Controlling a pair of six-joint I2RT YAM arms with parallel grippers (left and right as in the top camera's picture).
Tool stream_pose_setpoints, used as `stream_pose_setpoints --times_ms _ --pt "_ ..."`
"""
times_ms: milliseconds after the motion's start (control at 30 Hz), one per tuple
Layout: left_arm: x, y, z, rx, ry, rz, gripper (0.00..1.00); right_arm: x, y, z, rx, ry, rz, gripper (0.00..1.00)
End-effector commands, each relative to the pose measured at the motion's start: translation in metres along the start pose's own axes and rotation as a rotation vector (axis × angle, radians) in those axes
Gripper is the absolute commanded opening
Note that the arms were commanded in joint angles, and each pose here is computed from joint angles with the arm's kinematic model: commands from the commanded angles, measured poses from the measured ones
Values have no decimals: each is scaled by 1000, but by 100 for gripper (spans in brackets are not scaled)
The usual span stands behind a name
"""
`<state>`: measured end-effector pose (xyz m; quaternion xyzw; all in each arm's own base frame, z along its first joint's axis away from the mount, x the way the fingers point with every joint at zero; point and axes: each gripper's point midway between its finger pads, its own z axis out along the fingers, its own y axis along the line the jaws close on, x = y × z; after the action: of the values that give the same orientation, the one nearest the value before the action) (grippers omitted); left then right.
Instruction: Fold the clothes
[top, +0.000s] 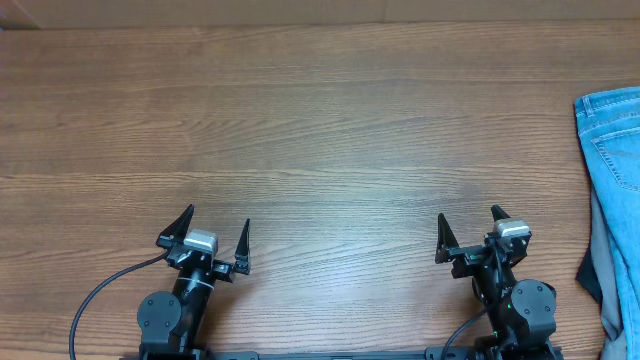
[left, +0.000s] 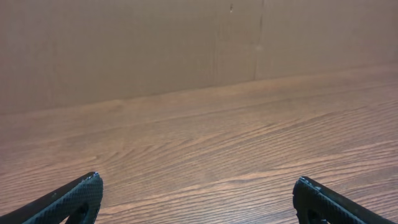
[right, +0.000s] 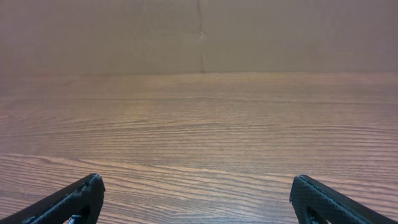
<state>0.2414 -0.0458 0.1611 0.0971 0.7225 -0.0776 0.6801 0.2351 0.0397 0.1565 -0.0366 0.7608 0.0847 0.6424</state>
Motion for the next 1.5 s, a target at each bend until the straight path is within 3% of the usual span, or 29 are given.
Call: stream_pose_setpoints --times_ms 0,1300,1467 --pt "0 -3 0 13 -9 15 100 -3 -1 -1 5 -14 -3 100" --pt "-1 -3 0 13 -10 15 100 -2 -1 -1 3 -14 -3 100" --pt "-2 -14 -1 83 -16 13 100 -2 8 -1 -49 -10 -3 100"
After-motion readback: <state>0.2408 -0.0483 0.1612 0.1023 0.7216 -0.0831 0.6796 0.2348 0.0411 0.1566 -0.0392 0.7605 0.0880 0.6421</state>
